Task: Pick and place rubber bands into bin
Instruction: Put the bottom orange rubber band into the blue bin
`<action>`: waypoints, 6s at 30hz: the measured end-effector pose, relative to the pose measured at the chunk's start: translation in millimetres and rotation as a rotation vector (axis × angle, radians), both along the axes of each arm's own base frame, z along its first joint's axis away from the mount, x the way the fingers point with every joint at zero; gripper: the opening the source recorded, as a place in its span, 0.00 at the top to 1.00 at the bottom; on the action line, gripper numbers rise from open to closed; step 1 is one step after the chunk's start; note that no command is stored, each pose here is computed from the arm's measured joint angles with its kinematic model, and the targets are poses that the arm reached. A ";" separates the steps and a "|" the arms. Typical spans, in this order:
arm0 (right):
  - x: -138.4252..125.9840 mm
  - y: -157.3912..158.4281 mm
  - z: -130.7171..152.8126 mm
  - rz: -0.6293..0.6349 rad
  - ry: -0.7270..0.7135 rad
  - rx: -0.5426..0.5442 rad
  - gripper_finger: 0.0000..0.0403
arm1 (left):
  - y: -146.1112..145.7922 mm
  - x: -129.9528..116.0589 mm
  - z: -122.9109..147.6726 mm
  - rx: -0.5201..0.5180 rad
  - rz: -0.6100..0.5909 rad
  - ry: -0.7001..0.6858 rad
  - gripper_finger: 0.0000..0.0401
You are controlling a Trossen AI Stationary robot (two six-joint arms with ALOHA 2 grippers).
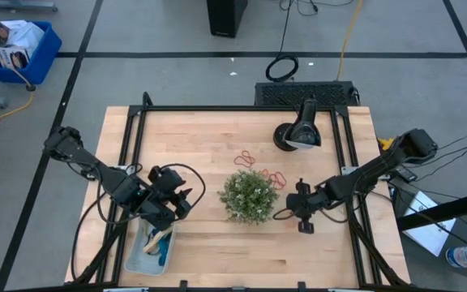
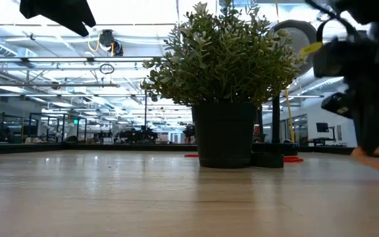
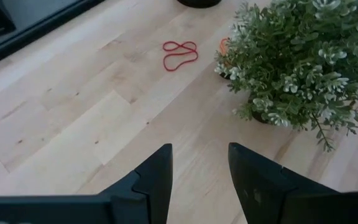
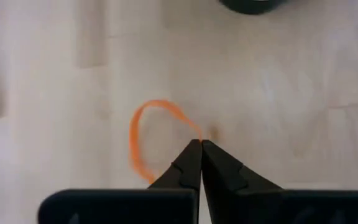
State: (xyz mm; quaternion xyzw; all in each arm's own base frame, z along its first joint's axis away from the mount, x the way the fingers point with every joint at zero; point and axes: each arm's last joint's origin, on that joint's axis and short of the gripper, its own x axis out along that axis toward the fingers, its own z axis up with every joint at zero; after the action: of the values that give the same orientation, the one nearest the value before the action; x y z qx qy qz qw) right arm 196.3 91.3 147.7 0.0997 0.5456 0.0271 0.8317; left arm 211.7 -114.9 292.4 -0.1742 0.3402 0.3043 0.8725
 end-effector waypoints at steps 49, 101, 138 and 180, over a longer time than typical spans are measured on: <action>72.1 6.6 190.0 0.419 -0.983 -0.319 1.00 | 23.7 76.4 59.8 -0.128 -0.655 -0.572 0.60; 128.0 -29.4 182.3 0.232 -1.178 -0.450 1.00 | 36.4 90.6 57.2 0.019 -0.772 -0.589 0.60; 80.8 -24.8 175.1 0.238 -0.781 -0.289 0.59 | 45.2 66.9 59.4 -0.046 -0.639 -0.466 0.99; -18.7 -25.8 65.9 0.023 -0.368 -0.006 0.57 | -44.5 -12.0 -35.5 -0.814 0.230 0.610 0.97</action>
State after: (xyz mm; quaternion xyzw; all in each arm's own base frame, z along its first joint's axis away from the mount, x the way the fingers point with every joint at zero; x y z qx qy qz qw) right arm 177.5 65.5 213.6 0.0845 0.3855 0.0527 0.9173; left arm 199.8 -159.4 256.9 -0.4390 0.6485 0.2782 0.5562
